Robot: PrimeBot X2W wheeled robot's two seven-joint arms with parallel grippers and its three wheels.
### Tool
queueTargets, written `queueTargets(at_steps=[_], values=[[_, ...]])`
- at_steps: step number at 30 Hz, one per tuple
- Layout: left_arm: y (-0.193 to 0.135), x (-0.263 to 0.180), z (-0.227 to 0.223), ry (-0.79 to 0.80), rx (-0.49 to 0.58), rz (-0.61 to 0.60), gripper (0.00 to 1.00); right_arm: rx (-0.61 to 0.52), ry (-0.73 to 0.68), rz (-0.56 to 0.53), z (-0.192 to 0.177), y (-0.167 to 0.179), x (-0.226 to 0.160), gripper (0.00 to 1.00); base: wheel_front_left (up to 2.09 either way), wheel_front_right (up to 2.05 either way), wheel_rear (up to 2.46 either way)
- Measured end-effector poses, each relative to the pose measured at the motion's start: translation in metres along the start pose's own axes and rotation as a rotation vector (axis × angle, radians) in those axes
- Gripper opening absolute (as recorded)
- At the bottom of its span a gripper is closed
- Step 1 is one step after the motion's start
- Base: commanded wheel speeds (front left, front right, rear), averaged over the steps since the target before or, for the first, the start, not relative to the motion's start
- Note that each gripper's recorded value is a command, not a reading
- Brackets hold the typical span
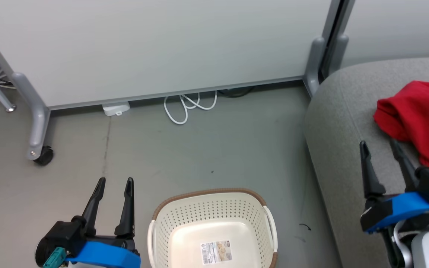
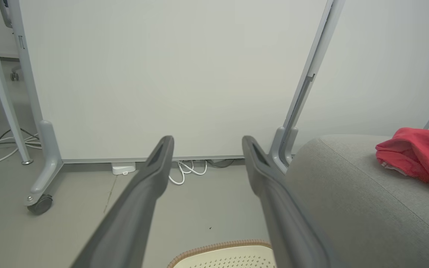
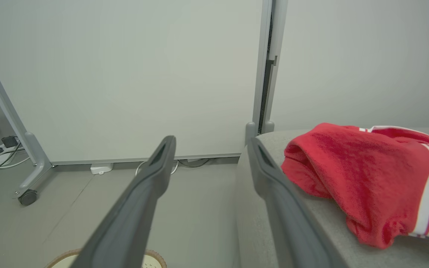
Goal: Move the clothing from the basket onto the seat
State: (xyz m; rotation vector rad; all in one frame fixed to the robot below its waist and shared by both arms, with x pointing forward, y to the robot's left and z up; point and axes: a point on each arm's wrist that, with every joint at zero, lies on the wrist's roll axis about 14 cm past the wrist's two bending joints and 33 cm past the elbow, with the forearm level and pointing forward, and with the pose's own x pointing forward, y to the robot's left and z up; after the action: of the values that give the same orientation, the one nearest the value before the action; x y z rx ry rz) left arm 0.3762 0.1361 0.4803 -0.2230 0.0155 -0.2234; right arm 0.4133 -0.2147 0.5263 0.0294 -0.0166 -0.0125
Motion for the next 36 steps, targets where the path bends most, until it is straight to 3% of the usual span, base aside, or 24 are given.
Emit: queueTargets(at_steps=[15, 36], values=[[0.039, -0.041, -0.003, 0.010, 0.018, 0.148, 1.00, 0.039, 0.068, 0.120, -0.030, 0.048, -0.027, 1.00, 0.00, 0.00, 0.00], [0.052, -0.050, -0.015, 0.052, 0.010, 0.188, 1.00, 0.058, 0.114, 0.125, -0.052, 0.051, -0.040, 1.00, 0.00, 0.00, 0.00]])
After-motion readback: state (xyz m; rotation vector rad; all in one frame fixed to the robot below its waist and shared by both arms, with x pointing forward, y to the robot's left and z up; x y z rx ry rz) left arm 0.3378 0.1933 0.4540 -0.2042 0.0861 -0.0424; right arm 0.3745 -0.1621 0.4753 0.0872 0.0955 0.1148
